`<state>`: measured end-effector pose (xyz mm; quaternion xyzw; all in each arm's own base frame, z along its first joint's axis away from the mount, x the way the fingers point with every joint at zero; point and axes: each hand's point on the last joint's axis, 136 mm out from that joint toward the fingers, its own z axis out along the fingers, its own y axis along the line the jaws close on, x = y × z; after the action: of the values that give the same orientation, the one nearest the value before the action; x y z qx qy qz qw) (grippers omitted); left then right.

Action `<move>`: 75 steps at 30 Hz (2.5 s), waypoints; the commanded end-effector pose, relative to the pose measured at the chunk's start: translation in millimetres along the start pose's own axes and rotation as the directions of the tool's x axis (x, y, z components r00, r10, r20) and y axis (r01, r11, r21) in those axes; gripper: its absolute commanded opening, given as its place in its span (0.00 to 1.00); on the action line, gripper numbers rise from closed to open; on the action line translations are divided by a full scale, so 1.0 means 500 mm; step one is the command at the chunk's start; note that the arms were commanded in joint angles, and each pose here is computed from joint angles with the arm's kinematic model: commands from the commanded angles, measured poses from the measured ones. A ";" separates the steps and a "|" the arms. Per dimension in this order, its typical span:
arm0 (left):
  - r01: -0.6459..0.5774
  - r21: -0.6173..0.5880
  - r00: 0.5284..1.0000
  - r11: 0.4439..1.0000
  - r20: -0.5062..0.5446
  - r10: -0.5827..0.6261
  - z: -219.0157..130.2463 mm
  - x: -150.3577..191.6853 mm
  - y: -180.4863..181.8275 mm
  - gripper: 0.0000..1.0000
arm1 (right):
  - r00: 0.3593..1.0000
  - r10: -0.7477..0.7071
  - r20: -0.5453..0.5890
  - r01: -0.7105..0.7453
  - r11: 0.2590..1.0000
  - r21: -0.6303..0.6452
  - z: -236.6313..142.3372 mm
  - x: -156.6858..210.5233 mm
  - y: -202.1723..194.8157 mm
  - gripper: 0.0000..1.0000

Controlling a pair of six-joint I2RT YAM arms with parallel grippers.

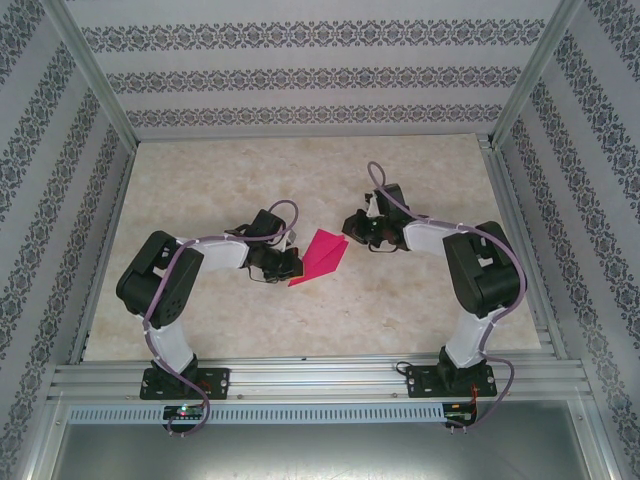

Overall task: Fold a paper plane with a square sheet of paper (pick it up from the middle)
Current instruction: Fourth fold the wing at the center of the table.

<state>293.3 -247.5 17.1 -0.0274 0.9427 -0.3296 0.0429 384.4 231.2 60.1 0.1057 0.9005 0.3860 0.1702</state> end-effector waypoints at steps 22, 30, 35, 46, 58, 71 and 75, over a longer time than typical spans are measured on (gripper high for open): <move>0.086 0.005 0.992 0.996 -0.088 -0.085 0.023 0.085 -0.004 0.01 | 0.997 0.025 -0.072 -0.018 0.995 0.101 0.057 0.004 -0.104 0.09; 0.073 -0.012 0.993 0.997 -0.092 -0.074 0.043 0.105 -0.022 0.01 | 0.997 -0.023 -0.072 0.031 0.993 0.116 0.031 -0.028 -0.086 0.11; -0.014 0.037 0.996 0.999 -0.088 0.017 0.021 0.114 -0.075 0.04 | 0.997 -0.059 -0.051 0.063 0.994 0.089 -0.014 -0.039 -0.043 0.15; -0.129 -0.105 0.990 0.986 0.038 0.134 -0.070 0.026 -0.090 0.12 | 0.998 -0.043 0.035 0.039 0.992 0.117 -0.134 0.021 -0.020 0.35; -0.125 -0.111 0.992 0.986 -0.005 0.126 -0.032 -0.081 -0.080 0.36 | 0.994 0.075 -0.075 -0.070 0.995 0.077 -0.058 0.143 -0.021 0.43; -0.123 -0.112 0.991 0.986 -0.069 0.116 0.011 -0.086 -0.070 0.38 | 0.988 0.126 -0.094 -0.116 0.987 0.108 -0.028 0.153 -0.038 0.41; -0.126 -0.121 0.990 0.985 -0.081 0.117 0.017 -0.087 -0.064 0.37 | 0.986 0.135 -0.099 -0.122 0.984 0.126 -0.021 0.157 -0.048 0.42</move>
<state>342.0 -274.3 33.6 0.0257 0.9616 -0.2703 0.0403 300.3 224.6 26.7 0.1563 0.9248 0.3359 0.0862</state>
